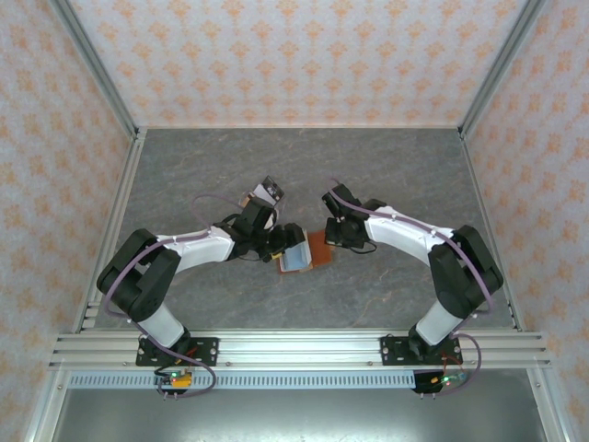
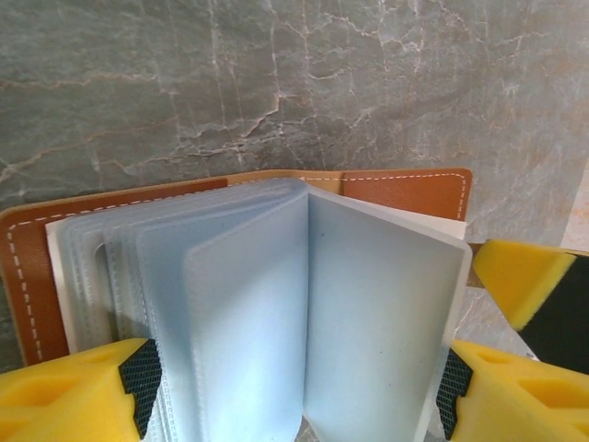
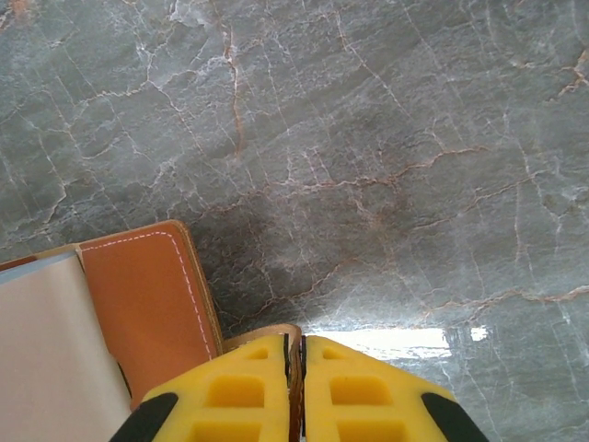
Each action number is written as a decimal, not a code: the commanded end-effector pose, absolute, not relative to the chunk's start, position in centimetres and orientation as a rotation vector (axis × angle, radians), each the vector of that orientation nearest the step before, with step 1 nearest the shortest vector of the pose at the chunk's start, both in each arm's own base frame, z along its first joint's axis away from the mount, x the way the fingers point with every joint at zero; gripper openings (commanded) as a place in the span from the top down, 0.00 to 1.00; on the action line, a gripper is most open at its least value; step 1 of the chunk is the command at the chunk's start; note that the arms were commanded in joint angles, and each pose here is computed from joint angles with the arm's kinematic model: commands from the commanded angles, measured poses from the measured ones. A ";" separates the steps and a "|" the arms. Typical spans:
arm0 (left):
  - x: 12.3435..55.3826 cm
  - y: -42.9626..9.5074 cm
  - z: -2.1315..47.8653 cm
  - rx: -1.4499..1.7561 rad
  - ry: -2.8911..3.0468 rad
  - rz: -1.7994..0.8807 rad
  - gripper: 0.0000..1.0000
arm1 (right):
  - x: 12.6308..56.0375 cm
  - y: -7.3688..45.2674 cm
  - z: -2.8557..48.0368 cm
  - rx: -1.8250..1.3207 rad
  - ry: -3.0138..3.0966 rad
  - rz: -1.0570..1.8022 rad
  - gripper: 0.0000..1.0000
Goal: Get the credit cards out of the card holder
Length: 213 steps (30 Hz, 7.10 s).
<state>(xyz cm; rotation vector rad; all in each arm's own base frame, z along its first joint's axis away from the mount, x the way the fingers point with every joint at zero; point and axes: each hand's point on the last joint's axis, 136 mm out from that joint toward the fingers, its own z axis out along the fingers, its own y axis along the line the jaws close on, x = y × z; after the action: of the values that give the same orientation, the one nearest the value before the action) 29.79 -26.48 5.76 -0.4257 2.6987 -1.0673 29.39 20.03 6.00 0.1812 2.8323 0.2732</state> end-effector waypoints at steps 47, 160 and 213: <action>32.5 -34.5 5.4 -0.309 2.656 -1.232 0.48 | 26.9 21.4 10.4 0.263 2.689 0.765 0.75; 32.9 -30.7 8.7 -0.369 2.657 -1.163 0.58 | 28.0 19.8 10.9 0.266 2.691 0.583 0.87; 31.2 -28.6 3.2 -0.378 2.768 -1.087 0.68 | 27.5 23.8 1.2 0.299 2.967 0.540 0.85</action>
<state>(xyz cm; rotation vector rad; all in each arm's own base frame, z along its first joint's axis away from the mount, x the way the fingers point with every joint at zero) 31.12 -28.45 3.61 -0.4151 2.7677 -1.0813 28.21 24.82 2.59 0.2640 2.9319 0.5883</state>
